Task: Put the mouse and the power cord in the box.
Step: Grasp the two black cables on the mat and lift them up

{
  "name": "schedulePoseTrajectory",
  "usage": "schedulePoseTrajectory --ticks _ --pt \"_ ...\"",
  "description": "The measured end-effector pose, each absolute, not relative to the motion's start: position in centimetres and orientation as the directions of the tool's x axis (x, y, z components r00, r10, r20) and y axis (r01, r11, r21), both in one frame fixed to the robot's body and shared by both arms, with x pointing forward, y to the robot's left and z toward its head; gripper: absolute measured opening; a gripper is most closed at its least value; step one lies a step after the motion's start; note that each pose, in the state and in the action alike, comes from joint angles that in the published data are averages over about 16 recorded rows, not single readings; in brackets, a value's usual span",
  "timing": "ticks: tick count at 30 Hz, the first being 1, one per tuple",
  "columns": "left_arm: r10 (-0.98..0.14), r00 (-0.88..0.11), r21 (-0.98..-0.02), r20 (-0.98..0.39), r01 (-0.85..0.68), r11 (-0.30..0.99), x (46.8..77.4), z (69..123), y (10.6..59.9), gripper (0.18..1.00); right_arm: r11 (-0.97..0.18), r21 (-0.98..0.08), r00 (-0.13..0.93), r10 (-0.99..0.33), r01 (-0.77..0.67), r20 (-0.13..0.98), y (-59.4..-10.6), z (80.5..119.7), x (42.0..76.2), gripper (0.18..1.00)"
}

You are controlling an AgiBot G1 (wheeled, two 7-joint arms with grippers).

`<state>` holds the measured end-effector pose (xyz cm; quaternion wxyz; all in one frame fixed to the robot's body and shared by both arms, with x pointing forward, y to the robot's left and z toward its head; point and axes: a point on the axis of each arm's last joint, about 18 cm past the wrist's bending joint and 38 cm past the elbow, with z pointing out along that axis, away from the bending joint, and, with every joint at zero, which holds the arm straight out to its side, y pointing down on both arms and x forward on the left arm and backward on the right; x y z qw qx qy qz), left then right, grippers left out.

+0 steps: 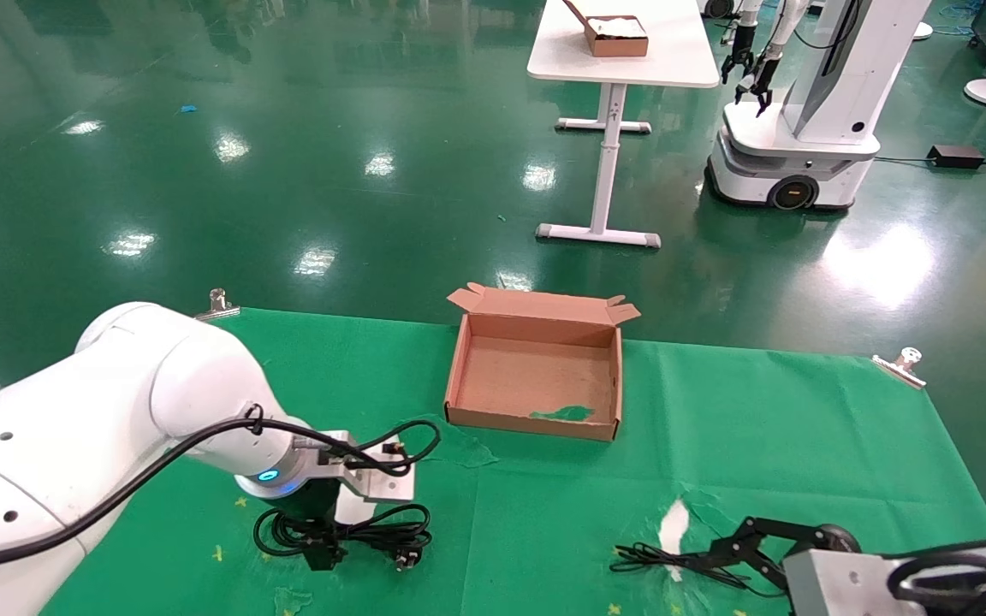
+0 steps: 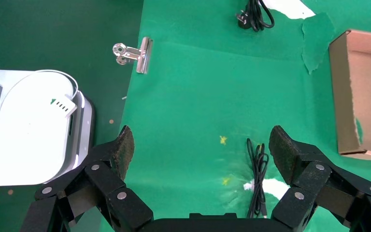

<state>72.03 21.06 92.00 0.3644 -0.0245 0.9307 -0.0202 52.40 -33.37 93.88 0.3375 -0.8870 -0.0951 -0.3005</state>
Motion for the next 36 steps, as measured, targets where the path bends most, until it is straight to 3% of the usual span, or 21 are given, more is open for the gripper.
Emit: schedulePoseTrajectory --ticks 10,20,29,36 --pt "-0.096 -0.738 -0.083 -0.667 -0.054 0.995 72.3 92.0 21.7 1.0 -0.866 -0.429 0.81 -0.047 0.258 0.584 -35.1 91.5 55.0 1.001" --pt "-0.101 -0.739 -0.089 -0.666 -0.056 0.994 72.4 92.1 21.7 1.0 -0.928 -0.34 0.791 -0.091 0.153 0.605 -36.4 90.2 60.8 1.001" --pt "-0.101 -0.74 -0.089 -0.665 -0.056 0.994 72.4 92.1 21.7 1.0 -0.938 -0.314 0.764 -0.096 0.145 0.638 -34.3 90.4 66.9 1.001" --pt "-0.101 -0.74 -0.089 -0.665 -0.056 0.994 72.4 92.1 21.7 1.0 -0.934 -0.318 0.764 -0.085 0.162 0.639 -31.9 90.5 69.5 1.001"
